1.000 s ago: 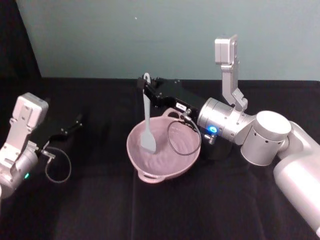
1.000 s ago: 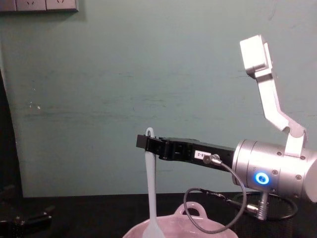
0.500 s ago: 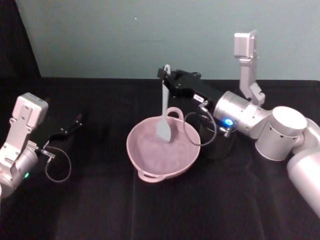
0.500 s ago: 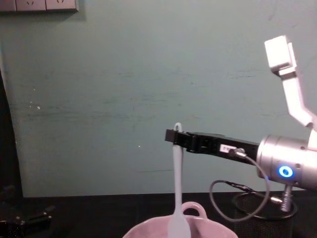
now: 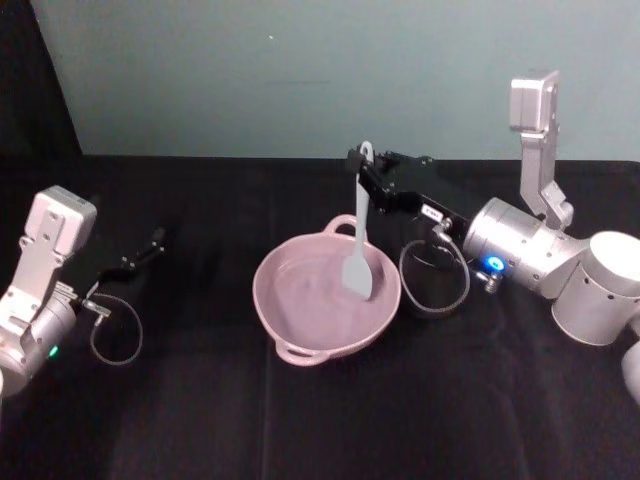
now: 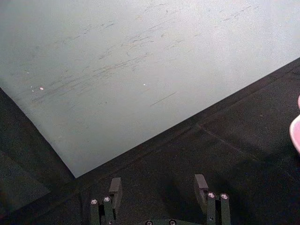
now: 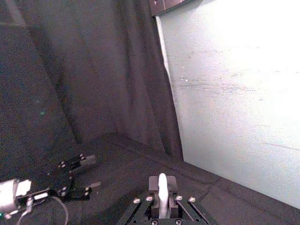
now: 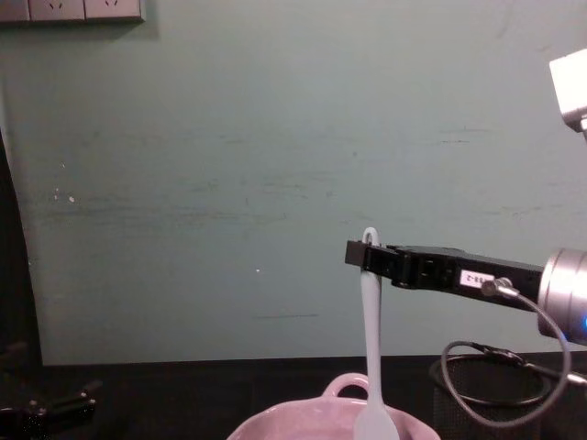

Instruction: Use the one hand to pick up the spoon and stir the clear water in the bowl.

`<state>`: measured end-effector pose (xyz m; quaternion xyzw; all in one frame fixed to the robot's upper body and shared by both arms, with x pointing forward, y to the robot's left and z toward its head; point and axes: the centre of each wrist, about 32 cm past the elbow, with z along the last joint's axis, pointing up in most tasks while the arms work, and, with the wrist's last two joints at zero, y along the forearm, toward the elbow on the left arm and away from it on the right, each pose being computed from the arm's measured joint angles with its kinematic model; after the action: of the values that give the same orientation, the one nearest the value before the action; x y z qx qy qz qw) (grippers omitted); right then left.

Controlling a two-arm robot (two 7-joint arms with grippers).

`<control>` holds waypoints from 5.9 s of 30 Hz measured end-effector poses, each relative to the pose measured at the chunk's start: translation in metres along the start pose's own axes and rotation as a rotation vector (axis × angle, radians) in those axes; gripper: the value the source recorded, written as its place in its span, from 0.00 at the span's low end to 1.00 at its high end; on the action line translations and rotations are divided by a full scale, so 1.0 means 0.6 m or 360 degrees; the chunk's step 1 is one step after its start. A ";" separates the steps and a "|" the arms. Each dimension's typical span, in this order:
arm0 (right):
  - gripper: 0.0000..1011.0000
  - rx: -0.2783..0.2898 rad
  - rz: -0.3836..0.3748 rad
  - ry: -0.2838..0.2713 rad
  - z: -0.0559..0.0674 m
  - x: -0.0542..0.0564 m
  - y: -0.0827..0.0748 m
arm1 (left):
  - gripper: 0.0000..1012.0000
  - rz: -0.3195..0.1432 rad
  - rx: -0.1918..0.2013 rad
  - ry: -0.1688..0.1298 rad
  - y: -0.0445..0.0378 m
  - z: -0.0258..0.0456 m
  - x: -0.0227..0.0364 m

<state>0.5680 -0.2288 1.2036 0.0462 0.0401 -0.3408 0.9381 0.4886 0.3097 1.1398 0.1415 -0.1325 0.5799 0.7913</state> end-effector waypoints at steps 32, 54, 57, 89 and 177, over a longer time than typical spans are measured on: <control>0.11 -0.0002 0.0222 0.0036 -0.009 -0.038 0.084 | 1.00 0.0000 0.0000 0.0000 0.000 0.000 0.0000; 0.11 0.0040 0.0011 0.0025 -0.001 0.015 0.036 | 1.00 0.0000 0.0000 0.0000 0.000 0.000 0.0000; 0.11 0.0034 -0.0003 0.0017 -0.001 0.013 0.024 | 1.00 0.0000 0.0000 0.0000 0.000 0.000 0.0000; 0.11 0.0012 0.0183 0.0027 -0.018 -0.052 0.056 | 1.00 0.0000 0.0000 0.0000 0.000 0.000 0.0000; 0.11 0.0044 0.0052 0.0045 -0.014 0.013 0.093 | 1.00 0.0000 0.0000 0.0000 0.000 0.000 0.0000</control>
<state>0.6092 -0.1902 1.1979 0.0647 0.0480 -0.3254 0.9422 0.4886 0.3097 1.1398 0.1415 -0.1324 0.5799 0.7913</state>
